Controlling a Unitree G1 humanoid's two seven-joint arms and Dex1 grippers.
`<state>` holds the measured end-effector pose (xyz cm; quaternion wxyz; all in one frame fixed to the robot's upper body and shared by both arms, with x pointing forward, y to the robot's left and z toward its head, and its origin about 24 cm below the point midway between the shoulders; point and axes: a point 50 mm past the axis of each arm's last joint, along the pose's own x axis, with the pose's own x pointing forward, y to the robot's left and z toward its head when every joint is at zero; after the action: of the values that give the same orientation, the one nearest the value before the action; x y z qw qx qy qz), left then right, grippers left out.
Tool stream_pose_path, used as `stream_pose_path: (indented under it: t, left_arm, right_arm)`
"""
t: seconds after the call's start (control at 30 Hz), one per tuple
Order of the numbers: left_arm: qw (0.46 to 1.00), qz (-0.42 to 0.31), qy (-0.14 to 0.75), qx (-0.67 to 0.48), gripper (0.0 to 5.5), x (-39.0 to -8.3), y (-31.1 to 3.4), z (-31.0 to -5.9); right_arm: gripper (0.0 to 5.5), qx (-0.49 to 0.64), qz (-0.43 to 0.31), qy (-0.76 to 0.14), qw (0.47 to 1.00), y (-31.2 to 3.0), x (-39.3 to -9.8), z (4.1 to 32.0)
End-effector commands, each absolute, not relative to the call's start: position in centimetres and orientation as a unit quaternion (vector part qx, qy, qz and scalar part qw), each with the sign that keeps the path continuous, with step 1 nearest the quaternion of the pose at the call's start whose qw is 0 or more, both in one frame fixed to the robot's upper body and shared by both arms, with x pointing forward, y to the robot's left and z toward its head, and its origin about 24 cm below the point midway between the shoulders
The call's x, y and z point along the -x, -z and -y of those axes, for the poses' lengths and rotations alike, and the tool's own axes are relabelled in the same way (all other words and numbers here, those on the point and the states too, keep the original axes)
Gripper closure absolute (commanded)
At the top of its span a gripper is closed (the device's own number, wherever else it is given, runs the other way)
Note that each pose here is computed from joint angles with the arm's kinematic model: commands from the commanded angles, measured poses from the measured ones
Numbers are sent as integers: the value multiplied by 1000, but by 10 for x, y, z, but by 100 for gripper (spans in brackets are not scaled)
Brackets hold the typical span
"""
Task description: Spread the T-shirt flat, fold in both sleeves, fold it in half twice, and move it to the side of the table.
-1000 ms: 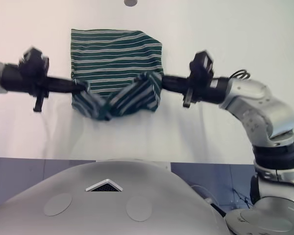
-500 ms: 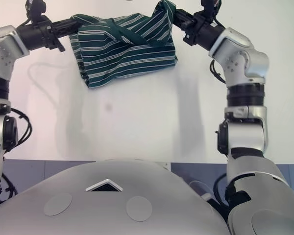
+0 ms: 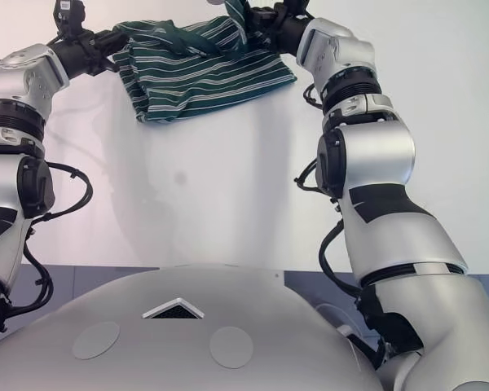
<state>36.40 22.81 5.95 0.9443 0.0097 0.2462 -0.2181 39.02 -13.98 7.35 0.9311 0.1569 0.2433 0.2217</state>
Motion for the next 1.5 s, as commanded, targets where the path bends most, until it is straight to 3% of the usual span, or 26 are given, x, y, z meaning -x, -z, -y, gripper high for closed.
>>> stream_pose_path:
  t: [0.03,0.13,0.2,0.27,0.33,0.4,0.5,0.7,0.9,1.07,1.17,1.27,1.4,1.5]
  left_arm:
    - [943,-255,177,-119,477,-355,-50,-247]
    - [952,-155,205,-167,477,-346,-75,-259]
    - [942,-79,290,-147,494,-338,-99,-237]
    - [918,-48,375,-120,529,-329,-115,-206]
    - [889,-67,431,-138,549,-321,-112,-178]
    - [843,-139,453,-254,549,-315,-80,-163]
    - [772,-235,448,-384,549,-303,-43,-179]
    - [634,-371,558,-386,549,-228,-28,-228]
    - [667,-328,500,-445,549,-265,-25,-215]
    - [612,-266,443,-599,549,-327,-34,-196]
    - [624,-166,395,-654,549,-364,-58,-161]
    - [679,-74,386,-620,549,-372,-75,-147]
    - [734,-9,405,-545,549,-359,-90,-165]
    - [723,-32,481,-494,549,-327,-86,-169]
  right_arm:
    - [448,-188,-222,-125,948,-84,-398,162]
    - [448,-198,-189,-84,958,-86,-394,202]
    - [481,-138,-182,-172,958,-82,-388,197]
    - [525,-72,-181,-269,943,-73,-376,183]
    - [549,-31,-192,-346,918,-61,-361,165]
    - [549,37,-226,-386,894,-37,-344,151]
    - [549,133,-274,-384,872,-8,-328,147]
    - [549,271,-302,-353,843,13,-315,179]
    - [549,253,-294,-539,748,0,-276,152]
    - [549,167,-250,-661,687,-43,-247,113]
    - [549,103,-219,-659,712,-62,-250,94]
    - [549,23,-187,-629,754,-85,-258,97]
    - [549,-37,-147,-543,826,-107,-281,119]
    - [549,16,-154,-468,870,-97,-302,134]
